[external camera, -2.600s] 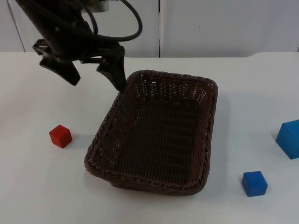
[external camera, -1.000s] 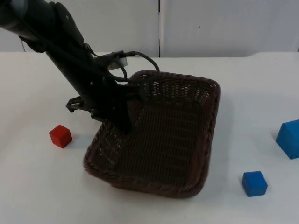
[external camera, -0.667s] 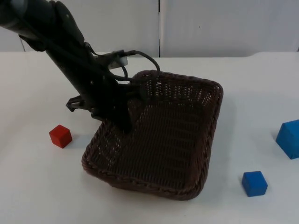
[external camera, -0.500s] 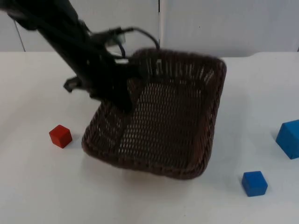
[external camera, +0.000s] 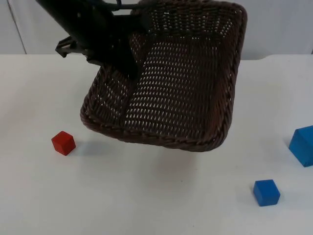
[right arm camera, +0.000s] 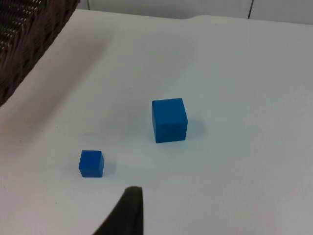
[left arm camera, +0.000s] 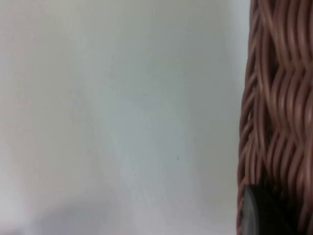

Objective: Pick up the basket with the left hand and place the largest block into the basket with the right hand.

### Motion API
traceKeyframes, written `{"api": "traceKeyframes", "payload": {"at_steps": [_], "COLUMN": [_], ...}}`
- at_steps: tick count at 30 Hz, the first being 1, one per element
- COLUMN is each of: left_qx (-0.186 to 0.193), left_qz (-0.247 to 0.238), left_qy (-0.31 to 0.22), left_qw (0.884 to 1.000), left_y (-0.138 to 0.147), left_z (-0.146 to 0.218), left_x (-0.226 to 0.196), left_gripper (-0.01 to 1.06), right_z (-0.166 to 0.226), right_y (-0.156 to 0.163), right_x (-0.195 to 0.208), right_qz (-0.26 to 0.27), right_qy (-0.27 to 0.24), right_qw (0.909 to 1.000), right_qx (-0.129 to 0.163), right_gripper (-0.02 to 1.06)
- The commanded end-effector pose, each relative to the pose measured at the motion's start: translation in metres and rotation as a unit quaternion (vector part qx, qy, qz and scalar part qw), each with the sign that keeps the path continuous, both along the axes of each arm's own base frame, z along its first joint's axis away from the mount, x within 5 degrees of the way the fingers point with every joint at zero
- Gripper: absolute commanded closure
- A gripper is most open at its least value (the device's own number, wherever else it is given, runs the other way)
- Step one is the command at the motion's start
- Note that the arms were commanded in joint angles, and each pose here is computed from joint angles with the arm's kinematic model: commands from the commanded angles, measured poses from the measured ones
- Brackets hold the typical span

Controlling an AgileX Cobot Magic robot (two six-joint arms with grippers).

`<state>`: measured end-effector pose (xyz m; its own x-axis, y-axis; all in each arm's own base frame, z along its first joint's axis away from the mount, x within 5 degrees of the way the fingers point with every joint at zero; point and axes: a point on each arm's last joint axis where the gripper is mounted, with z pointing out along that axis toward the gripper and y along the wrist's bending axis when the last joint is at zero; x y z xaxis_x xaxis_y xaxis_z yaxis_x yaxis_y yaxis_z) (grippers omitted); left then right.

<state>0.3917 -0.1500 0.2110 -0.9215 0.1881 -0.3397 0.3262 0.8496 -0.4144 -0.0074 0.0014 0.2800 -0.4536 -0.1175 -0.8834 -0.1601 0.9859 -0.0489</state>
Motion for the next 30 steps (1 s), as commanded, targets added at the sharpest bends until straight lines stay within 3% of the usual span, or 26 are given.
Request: {"api": "traceKeyframes", "payload": {"at_steps": [1, 19, 30], "left_qx": [-0.012, -0.009, -0.002], "left_qz": [0.002, -0.019, 0.000], "left_qy": [0.004, 0.060, 0.077], "left_qw": [1.000, 0.998, 0.997], "left_y": [-0.002, -0.002, 0.005], "left_z": [0.010, 0.007, -0.007], "left_x": [-0.004, -0.015, -0.036], "left_gripper": [1.05, 1.05, 1.05], "right_z": [0.000, 0.000, 0.000], "right_y": [0.000, 0.000, 0.000], "right_x": [0.000, 0.000, 0.000], "right_qz": [-0.003, -0.003, -0.003], "right_qy": [-0.005, -0.005, -0.005], "right_qw": [1.0000, 1.0000, 1.0000], "right_qx": [0.003, 0.003, 0.003], "right_gripper": [0.00, 0.00, 0.00]}}
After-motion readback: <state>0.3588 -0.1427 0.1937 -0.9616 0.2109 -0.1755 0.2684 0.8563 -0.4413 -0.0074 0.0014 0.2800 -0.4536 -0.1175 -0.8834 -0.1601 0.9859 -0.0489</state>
